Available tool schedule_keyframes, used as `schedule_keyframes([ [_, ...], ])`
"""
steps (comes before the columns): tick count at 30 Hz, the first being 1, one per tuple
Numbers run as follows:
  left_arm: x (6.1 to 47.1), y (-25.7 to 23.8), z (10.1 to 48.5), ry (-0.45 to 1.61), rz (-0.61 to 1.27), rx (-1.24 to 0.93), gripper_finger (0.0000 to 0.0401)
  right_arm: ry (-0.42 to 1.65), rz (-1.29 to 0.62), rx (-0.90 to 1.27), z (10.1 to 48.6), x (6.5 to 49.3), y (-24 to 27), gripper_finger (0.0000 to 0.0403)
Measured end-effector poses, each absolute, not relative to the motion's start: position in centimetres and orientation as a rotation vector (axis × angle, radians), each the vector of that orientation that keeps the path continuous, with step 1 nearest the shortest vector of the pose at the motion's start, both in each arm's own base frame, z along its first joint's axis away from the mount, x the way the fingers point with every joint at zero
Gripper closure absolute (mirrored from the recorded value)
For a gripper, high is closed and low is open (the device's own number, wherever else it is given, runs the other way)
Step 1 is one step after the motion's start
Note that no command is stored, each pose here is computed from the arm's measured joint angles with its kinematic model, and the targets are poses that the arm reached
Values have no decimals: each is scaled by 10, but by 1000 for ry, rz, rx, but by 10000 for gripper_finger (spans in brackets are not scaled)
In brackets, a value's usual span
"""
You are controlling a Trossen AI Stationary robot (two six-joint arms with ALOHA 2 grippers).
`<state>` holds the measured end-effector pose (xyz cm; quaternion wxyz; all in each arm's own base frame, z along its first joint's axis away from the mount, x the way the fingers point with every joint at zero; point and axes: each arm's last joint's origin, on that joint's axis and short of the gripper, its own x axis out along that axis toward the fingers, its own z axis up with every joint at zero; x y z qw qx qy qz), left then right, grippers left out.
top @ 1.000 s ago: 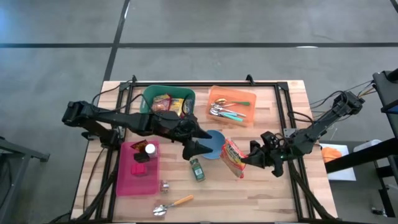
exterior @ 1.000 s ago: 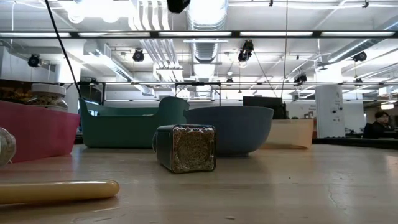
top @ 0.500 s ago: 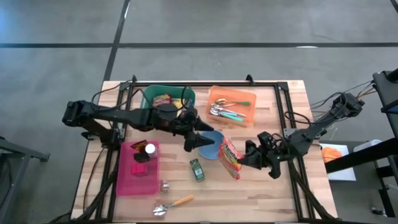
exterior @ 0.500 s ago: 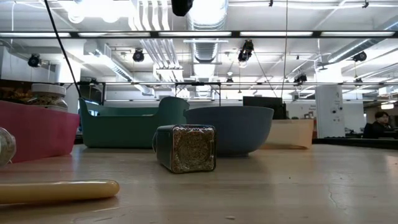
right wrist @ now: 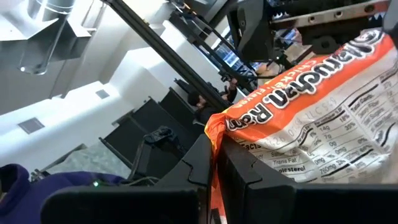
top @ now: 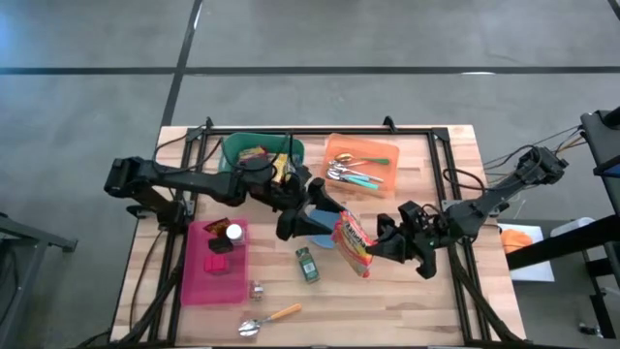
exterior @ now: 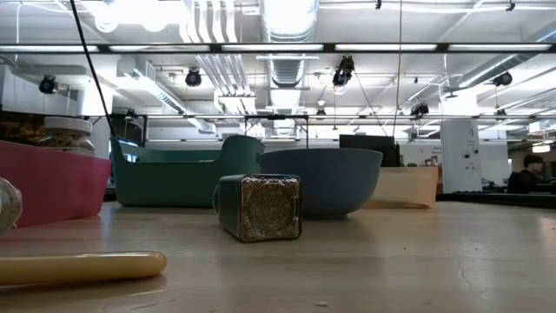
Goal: Pick & Place Food Item
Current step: Put the orange noodle pack into the green bin
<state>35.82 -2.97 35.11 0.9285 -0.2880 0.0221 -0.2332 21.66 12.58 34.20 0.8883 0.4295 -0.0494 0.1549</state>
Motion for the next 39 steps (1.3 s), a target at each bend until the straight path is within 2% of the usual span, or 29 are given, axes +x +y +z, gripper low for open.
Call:
schedule_keyframes([
  [16,359,-29,351,41,-487,-602,2,-145,388,802,373,237,140,394],
  [21,357,-36,361,-11,-584,-573,2,-163,411,782,381,240,142,394],
  [26,355,-45,368,-34,-665,-551,2,-165,409,783,382,241,141,394],
  [39,354,-53,371,-56,-676,-565,2,-145,397,795,377,251,144,394],
])
